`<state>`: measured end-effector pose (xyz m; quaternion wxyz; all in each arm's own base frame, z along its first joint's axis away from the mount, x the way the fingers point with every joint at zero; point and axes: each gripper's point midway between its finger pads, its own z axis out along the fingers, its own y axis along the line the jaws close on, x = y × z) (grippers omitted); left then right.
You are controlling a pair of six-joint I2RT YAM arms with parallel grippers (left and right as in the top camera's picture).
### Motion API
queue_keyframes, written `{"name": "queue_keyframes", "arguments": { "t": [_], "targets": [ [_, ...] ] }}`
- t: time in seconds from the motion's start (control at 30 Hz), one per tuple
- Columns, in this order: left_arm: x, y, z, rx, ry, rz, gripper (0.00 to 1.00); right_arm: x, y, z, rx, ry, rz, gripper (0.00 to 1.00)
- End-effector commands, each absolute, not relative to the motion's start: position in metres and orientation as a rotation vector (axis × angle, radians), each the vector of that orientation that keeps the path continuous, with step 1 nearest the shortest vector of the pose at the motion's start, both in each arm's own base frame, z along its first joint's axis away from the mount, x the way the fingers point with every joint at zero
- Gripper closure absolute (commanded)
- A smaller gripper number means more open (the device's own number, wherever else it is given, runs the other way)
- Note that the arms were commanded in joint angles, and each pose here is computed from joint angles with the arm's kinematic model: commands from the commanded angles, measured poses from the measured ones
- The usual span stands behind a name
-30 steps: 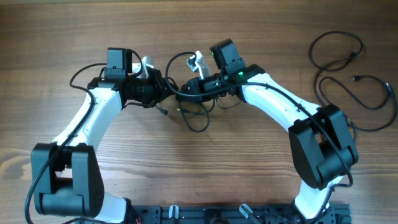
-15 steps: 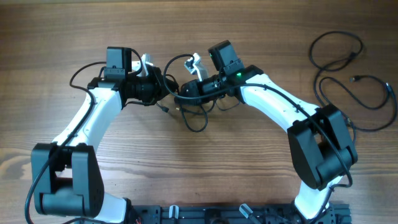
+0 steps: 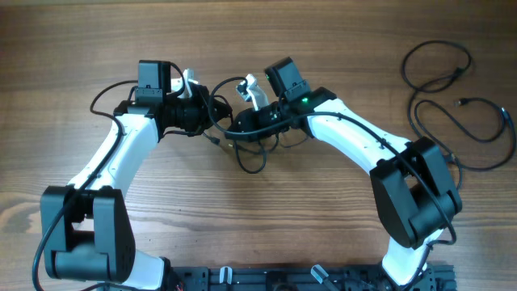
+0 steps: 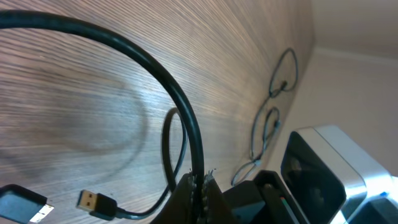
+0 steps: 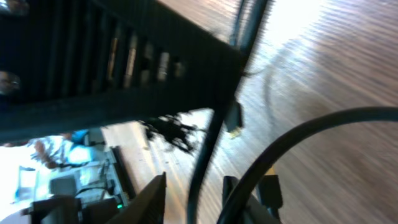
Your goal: Untangle cables
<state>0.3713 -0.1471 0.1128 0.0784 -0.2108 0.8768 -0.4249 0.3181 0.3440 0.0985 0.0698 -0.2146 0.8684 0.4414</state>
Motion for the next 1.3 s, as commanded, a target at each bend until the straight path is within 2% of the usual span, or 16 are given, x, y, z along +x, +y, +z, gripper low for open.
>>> {"name": "queue_keyframes", "arguments": {
  "t": [0.0, 0.2, 0.23, 0.3, 0.33, 0.37, 0.57, 0.6, 0.8, 0.97, 1.27],
  "targets": [
    [0.378, -0.132, 0.098, -0.714, 2.643, -1.097, 0.92, 0.33, 0.336, 0.083, -0.624, 2.641, 1.173, 0.61],
    [0.377, -0.126, 0.092, -0.744, 2.659, -1.041, 0.81, 0.332, 0.334, 0.081, -0.616, 2.645, 1.149, 0.62],
    [0.377, -0.124, 0.091, -0.75, 2.658, -1.021, 0.75, 0.333, 0.334, 0.081, -0.612, 2.646, 1.139, 0.62],
    [0.378, -0.12, 0.088, -0.764, 2.659, -0.978, 0.53, 0.335, 0.331, 0.078, -0.596, 2.657, 1.108, 0.62],
    [0.378, -0.116, 0.085, -0.778, 2.664, -0.945, 0.35, 0.336, 0.33, 0.077, -0.586, 2.662, 1.09, 0.62],
    [0.377, -0.114, 0.083, -0.788, 2.668, -0.921, 0.25, 0.337, 0.328, 0.075, -0.57, 2.673, 1.071, 0.61],
    [0.372, -0.088, 0.068, -0.81, 2.701, -0.681, 0.02, 0.339, 0.322, 0.069, -0.534, 2.704, 1.018, 0.58],
    [0.373, -0.083, 0.066, -0.797, 2.702, -0.636, 0.0, 0.339, 0.322, 0.069, -0.534, 2.704, 1.018, 0.57],
    [0.378, -0.06, 0.061, -0.805, 2.667, -0.439, 0.0, 0.339, 0.322, 0.069, -0.534, 2.704, 1.018, 0.45],
    [0.404, -0.06, 0.073, -0.762, 2.559, -0.469, 0.03, 0.339, 0.322, 0.069, -0.534, 2.704, 1.018, 0.36],
    [0.406, -0.057, 0.044, -0.787, 2.604, -0.425, 0.36, 0.338, 0.322, 0.069, -0.533, 2.708, 1.016, 0.29]
  ]
}}
